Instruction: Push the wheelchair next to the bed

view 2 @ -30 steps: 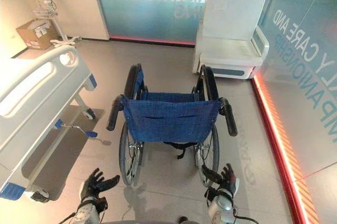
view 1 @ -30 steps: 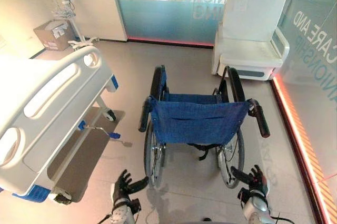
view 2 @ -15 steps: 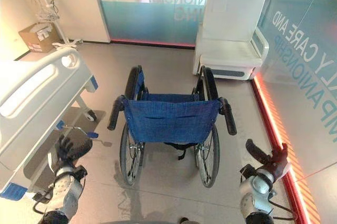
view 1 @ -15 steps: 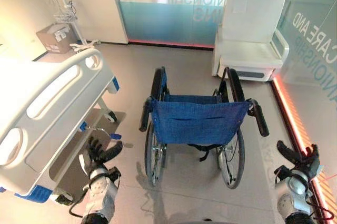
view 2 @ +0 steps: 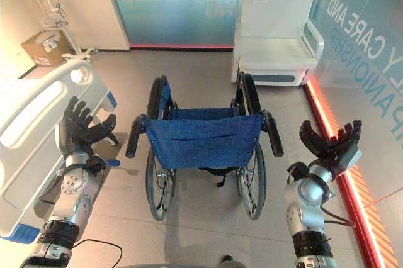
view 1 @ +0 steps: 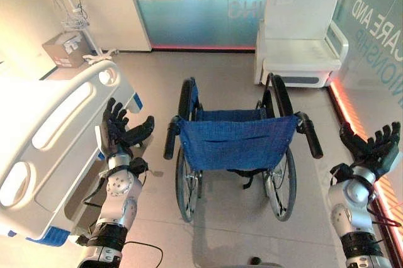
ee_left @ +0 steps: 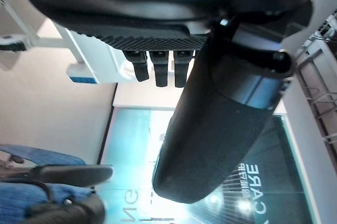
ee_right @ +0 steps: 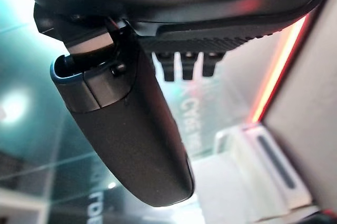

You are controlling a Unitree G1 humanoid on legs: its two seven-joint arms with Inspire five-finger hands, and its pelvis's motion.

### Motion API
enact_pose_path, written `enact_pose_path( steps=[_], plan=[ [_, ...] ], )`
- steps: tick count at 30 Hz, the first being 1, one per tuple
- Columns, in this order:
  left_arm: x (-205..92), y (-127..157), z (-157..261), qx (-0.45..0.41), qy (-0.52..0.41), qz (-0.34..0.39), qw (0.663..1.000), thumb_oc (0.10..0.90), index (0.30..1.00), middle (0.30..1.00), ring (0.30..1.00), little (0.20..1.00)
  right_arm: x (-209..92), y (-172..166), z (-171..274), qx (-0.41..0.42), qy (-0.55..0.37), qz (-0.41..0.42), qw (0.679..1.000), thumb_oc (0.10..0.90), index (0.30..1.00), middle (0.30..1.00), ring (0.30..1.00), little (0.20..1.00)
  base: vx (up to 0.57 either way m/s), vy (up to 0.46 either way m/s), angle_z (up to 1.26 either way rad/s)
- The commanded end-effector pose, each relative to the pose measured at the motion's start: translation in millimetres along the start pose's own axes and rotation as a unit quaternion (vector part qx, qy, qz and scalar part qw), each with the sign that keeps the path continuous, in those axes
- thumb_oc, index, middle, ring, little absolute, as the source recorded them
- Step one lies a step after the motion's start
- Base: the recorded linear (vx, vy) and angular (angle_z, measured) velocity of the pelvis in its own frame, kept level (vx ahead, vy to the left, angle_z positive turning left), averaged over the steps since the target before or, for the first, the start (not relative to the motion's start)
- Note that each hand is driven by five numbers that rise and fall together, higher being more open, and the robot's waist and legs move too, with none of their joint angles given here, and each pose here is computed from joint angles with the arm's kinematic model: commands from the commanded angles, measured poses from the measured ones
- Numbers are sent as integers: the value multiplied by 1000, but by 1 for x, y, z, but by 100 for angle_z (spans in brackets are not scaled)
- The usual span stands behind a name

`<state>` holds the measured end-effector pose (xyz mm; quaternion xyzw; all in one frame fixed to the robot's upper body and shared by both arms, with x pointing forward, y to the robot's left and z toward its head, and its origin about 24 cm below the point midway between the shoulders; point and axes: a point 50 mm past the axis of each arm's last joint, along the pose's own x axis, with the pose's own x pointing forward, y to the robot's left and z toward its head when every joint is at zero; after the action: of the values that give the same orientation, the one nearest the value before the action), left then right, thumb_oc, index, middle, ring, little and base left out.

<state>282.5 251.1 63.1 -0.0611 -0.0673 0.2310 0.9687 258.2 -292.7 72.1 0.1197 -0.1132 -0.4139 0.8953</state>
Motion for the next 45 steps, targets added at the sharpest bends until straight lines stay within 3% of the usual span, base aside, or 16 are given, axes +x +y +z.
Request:
enact_pose_path(
  steps=[1,3,9,13,21,28,32,39,45],
  plan=[
    [26,-29,68,13,-147,-78,986,800,900,900,900,900,18,42,70,43,-159,102,981,800,900,900,900,900,0,0,0],
    [24,-37,71,18,-139,-116,983,800,900,900,900,900,15,57,65,-7,-131,174,976,800,900,900,900,900,7,-15,0],
    [18,-37,69,85,-114,-180,973,800,900,900,900,900,4,63,46,-97,-74,271,955,800,900,900,900,900,-4,-17,0],
    [18,-29,60,138,-67,-214,965,800,900,900,900,900,-1,66,39,-155,-63,312,935,800,900,900,900,900,-8,-2,0],
    [23,-28,37,200,22,-257,945,800,900,900,900,900,-5,84,35,-182,-54,349,918,800,900,900,900,900,-8,-1,0],
    [28,-23,22,236,59,-250,937,800,900,900,900,900,-6,91,28,-229,-45,358,904,800,900,900,900,900,0,0,0],
    [31,-22,18,255,65,-238,935,800,900,900,900,900,-2,89,19,-297,-30,350,888,800,900,900,900,900,0,0,0],
    [40,-25,17,289,74,-220,929,800,900,900,900,900,22,77,18,-452,-55,268,849,800,900,900,900,900,0,0,0],
    [49,-23,16,317,85,-194,924,800,900,900,900,900,33,77,26,-514,-65,234,823,800,900,900,900,900,-16,-5,0]
  ],
)
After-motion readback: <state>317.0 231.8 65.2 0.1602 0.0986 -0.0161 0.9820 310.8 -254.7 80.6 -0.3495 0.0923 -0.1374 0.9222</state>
